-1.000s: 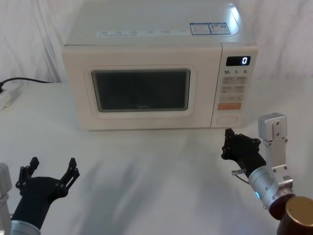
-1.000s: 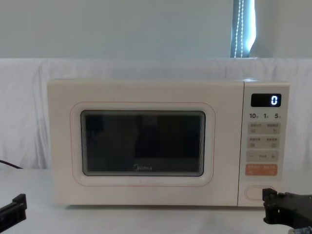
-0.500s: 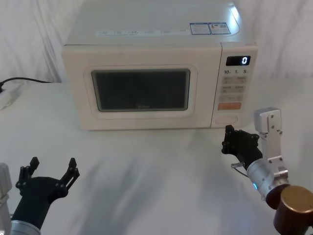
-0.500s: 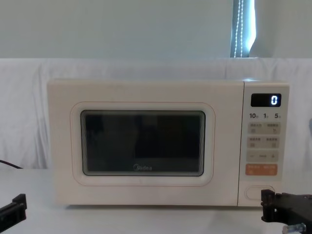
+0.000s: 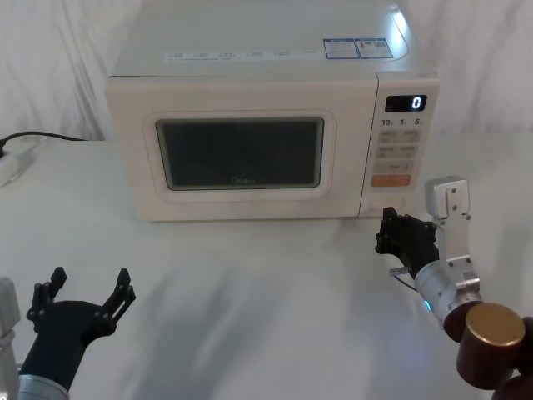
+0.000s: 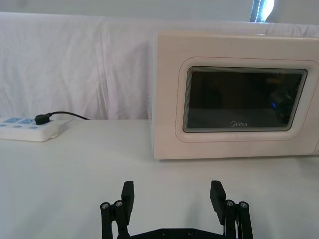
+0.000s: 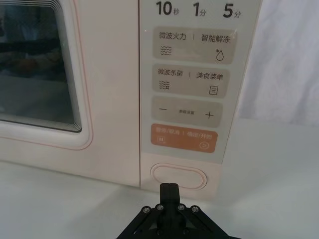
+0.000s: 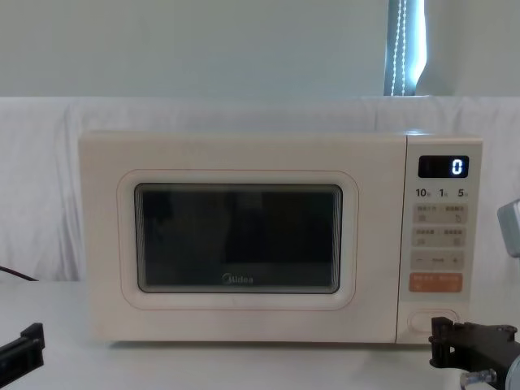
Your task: Press the button to open the microwave door with one hand; close the microwave door with the other hand.
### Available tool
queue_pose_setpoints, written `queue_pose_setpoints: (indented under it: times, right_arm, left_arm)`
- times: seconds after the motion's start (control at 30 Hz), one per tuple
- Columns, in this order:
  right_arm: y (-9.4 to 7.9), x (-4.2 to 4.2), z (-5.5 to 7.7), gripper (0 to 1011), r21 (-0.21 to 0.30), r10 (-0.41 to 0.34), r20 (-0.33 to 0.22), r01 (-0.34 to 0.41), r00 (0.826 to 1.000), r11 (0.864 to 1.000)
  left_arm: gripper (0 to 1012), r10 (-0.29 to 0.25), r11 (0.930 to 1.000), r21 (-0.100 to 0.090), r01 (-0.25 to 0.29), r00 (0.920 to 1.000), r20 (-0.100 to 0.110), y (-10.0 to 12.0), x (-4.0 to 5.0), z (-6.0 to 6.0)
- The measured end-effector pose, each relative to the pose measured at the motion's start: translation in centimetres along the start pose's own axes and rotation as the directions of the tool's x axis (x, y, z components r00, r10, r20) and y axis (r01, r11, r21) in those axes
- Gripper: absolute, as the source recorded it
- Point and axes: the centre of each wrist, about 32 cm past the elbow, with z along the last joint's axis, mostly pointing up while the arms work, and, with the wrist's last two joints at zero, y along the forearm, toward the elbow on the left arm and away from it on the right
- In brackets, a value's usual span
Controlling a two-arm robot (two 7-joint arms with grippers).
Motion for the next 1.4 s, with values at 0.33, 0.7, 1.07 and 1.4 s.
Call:
queue_pose_setpoints:
  times: [0.33,0.7,1.07,1.4]
  right_arm:
    - [1.2,0.31,-0.5,0,0.0,-0.012,-0.011,0.012,1.0,1.0]
    - [2.1,0.66,-0.9,0,0.005,-0.016,-0.02,0.016,1.0,1.0]
    - [2.7,1.11,-0.7,0,0.012,-0.02,-0.02,0.02,1.0,1.0]
    - [2.8,1.45,-0.6,0,0.013,-0.025,-0.018,0.026,1.0,1.0]
  left_arm:
    - [1001,0.0,1.0,0.0,0.0,1.0,0.0,0.0,0.0,0.0]
    - [1001,0.0,1.0,0.0,0.0,1.0,0.0,0.0,0.0,0.0]
    - [1001,0.0,1.0,0.0,0.0,1.0,0.0,0.0,0.0,0.0]
    - [1001,0.0,1.0,0.0,0.0,1.0,0.0,0.0,0.0,0.0]
